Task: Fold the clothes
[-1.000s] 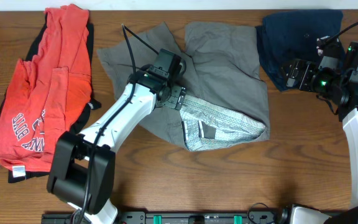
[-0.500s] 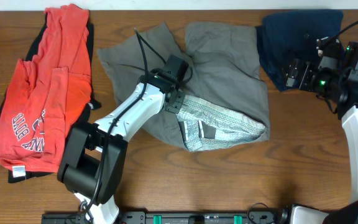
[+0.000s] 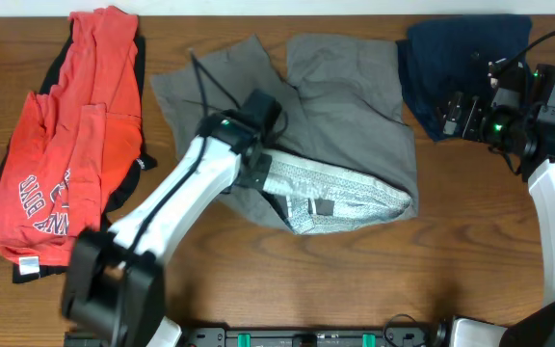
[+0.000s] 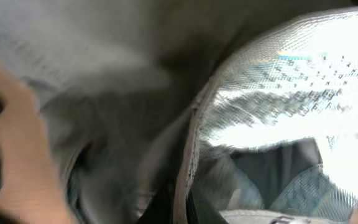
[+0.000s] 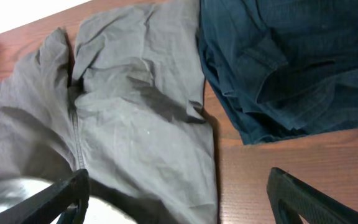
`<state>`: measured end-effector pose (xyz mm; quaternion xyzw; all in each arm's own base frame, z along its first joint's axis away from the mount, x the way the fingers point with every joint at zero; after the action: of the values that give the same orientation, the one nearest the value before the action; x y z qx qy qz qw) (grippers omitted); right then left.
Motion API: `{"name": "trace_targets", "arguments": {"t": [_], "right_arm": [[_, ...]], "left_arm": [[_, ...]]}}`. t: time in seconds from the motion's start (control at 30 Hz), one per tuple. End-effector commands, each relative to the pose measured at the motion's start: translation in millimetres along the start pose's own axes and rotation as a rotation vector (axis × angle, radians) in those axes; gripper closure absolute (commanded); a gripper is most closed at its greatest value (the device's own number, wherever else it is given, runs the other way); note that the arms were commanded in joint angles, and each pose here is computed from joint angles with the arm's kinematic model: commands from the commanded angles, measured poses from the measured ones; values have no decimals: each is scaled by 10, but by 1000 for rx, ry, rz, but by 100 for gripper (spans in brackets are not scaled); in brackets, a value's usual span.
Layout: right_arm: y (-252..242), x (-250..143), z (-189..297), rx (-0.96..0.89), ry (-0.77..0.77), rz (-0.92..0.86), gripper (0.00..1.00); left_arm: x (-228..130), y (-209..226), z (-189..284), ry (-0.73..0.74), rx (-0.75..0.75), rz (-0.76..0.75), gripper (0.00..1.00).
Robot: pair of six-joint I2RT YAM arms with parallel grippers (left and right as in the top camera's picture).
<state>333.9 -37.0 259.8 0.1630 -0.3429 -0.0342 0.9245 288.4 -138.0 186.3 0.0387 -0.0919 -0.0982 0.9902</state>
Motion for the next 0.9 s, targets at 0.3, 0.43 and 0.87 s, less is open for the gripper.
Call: {"name": "trace_targets", "arguments": {"t": [0.3,0.43,0.87], "right_arm": [[46,-29,13,14,36,4,13],[46,-47,14,14,47,-1,13],[46,-43,14,15,44,1,13]], "left_arm": [[-662,45,194,310,-95,136,93],[-889,68,21,417,-63,196,93],[-1196,63,-95,584,-79,240,56]]}}
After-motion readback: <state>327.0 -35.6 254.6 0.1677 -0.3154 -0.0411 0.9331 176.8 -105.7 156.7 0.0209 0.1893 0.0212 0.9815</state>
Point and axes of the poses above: each gripper's point midway between its finger pads, its own z axis back along the fingers, its own y axis along the line the jaws close on, x = y × z, the point moved 9 cm from there along z, back along the fingers, and after that the axes turned 5 degrees about z, right-handed, at the moved point
